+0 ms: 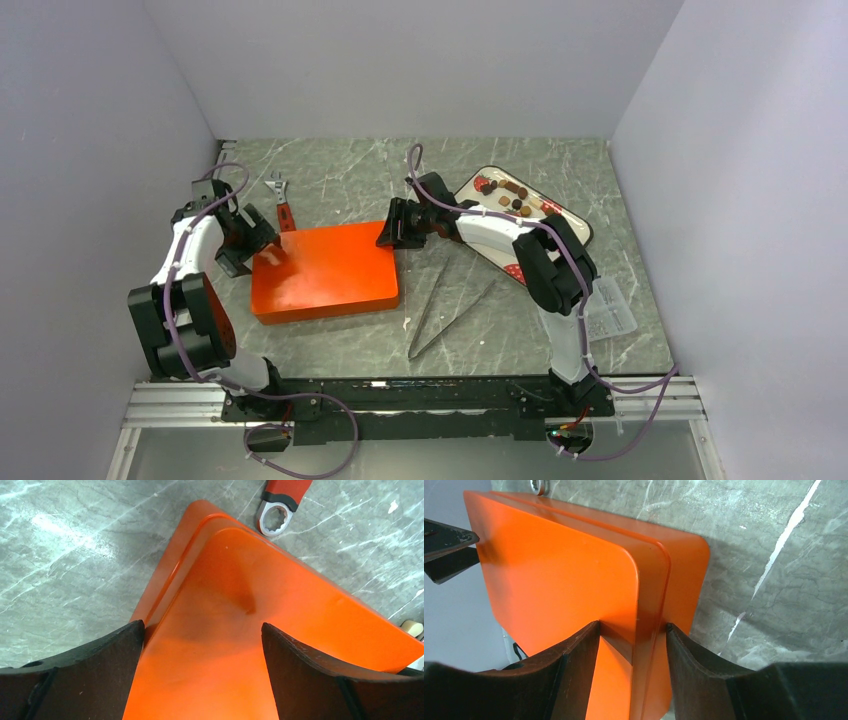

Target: Pack the chocolate

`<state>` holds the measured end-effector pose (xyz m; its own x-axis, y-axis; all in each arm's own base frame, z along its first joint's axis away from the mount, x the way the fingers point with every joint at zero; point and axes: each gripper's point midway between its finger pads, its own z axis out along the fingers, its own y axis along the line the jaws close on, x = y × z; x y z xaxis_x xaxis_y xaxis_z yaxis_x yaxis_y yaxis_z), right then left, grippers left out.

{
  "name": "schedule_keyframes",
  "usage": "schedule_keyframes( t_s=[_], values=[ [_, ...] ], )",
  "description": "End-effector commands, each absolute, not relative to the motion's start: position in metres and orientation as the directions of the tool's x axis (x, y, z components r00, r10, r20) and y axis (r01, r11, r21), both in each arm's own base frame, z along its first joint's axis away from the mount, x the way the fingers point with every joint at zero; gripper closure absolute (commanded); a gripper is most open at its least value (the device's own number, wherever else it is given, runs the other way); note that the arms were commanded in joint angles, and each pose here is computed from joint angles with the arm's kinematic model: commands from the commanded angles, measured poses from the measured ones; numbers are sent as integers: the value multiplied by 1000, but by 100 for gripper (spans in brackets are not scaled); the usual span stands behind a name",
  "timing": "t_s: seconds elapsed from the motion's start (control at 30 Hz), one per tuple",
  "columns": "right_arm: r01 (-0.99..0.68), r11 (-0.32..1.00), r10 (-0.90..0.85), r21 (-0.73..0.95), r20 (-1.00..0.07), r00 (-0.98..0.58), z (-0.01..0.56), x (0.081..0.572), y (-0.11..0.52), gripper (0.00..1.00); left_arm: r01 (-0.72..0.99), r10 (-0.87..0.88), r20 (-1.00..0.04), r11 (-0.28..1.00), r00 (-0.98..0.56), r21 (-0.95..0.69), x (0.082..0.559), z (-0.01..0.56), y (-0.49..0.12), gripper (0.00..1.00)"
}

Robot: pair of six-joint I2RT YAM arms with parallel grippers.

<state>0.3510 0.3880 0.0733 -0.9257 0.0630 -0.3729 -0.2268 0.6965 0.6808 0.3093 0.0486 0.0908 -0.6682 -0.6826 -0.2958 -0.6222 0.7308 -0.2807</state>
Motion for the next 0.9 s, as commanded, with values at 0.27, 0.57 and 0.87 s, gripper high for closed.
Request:
schedule_keyframes(
  t_s=[0.27,0.57,0.87],
  values=[
    [-231,739,49,633,-392,-919,59,347,379,47,-629,-665,-266,747,-698,-217,304,78,55,15],
    [-255,759,41,599,-435,-900,75,350,371,45,-683,-699,-238,713,-674,-159,299,54,68,18],
    [-316,811,47,493,-593,-804,140,379,363,57,-685,-699,-244,712,-672,-155,301,54,69,19]
  ],
)
